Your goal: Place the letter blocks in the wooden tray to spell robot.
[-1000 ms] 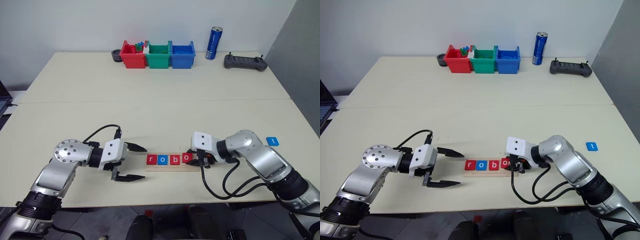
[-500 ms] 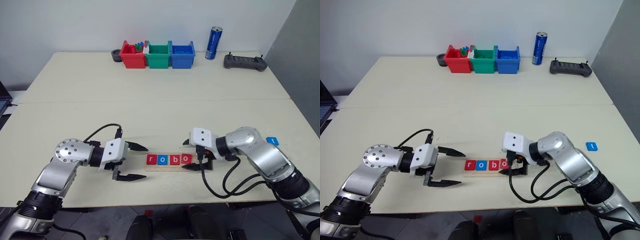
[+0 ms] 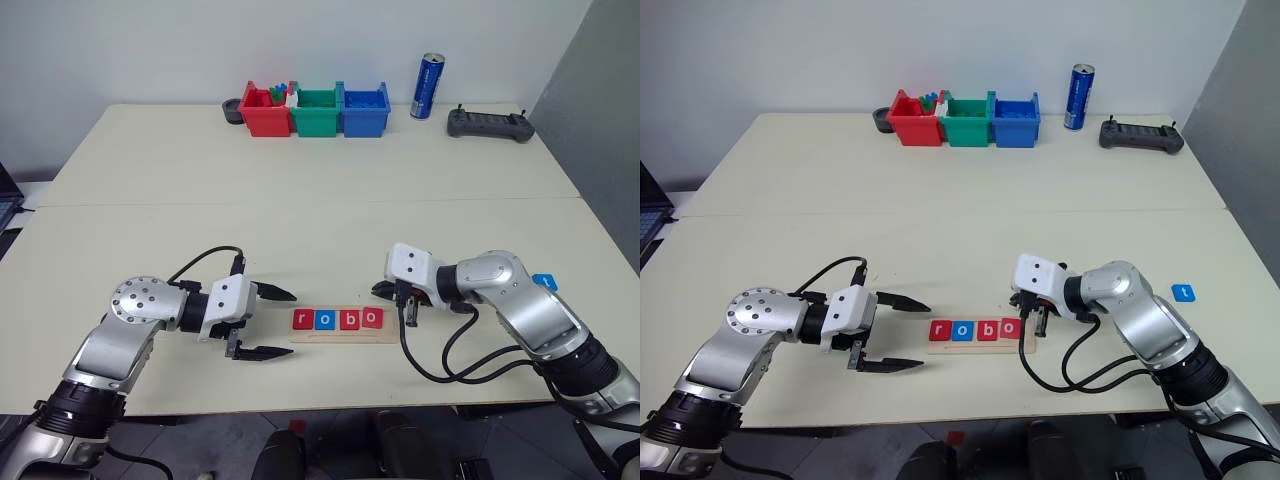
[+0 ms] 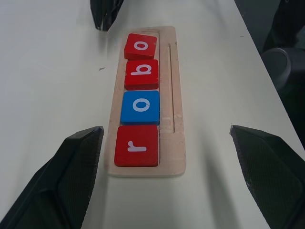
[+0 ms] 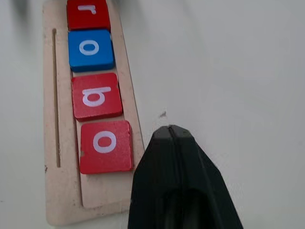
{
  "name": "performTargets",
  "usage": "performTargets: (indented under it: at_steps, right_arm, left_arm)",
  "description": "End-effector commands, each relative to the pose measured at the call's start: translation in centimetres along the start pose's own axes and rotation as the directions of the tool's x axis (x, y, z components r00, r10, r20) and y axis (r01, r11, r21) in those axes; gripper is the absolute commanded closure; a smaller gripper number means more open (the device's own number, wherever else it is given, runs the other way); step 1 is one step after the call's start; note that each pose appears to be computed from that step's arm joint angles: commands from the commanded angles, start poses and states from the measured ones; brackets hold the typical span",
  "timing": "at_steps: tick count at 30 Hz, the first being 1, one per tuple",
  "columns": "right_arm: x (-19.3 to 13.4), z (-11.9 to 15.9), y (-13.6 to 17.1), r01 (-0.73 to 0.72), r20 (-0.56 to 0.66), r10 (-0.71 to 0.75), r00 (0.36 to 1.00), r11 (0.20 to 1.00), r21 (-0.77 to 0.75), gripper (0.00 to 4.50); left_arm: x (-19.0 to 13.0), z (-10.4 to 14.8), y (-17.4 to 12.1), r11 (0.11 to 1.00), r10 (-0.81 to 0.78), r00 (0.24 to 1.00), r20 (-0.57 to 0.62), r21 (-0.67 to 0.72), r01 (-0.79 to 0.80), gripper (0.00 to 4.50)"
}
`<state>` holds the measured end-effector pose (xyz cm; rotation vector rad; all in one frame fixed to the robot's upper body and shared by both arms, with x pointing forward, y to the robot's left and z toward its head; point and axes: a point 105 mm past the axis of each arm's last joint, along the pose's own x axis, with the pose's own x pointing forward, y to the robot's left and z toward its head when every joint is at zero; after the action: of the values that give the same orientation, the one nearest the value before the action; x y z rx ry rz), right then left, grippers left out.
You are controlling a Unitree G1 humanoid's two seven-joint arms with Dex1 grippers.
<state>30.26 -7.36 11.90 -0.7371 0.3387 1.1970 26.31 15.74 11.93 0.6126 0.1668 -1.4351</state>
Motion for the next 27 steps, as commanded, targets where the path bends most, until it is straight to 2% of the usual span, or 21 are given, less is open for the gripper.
performTargets:
  at_steps: [1,14,20,27]
  right_arm:
    - [0.3,0.6,0.6,-0.031,0.023,0.031,0.999,0.999,-0.026,4.49]
    - [1.2,0.7,2.0,-0.079,0.014,0.079,0.997,0.996,-0.045,4.49]
    - [-0.4,2.0,0.9,-0.027,0.055,0.029,0.998,0.999,-0.043,4.49]
    - [-1.4,-0.1,2.5,-0.067,-0.033,0.065,0.997,0.996,-0.064,4.49]
  left_arm:
    - [0.0,0.9,0.3,0.999,0.009,1.0,0.015,0.032,-0.009,0.0]
    - [0.1,1.2,0.3,0.999,0.014,1.0,0.018,0.031,-0.014,0.0]
    - [0.2,1.6,0.4,0.999,0.012,1.0,0.015,0.036,-0.012,0.0]
    - [0.2,1.6,0.4,0.999,0.007,1.0,0.005,0.038,-0.007,0.0]
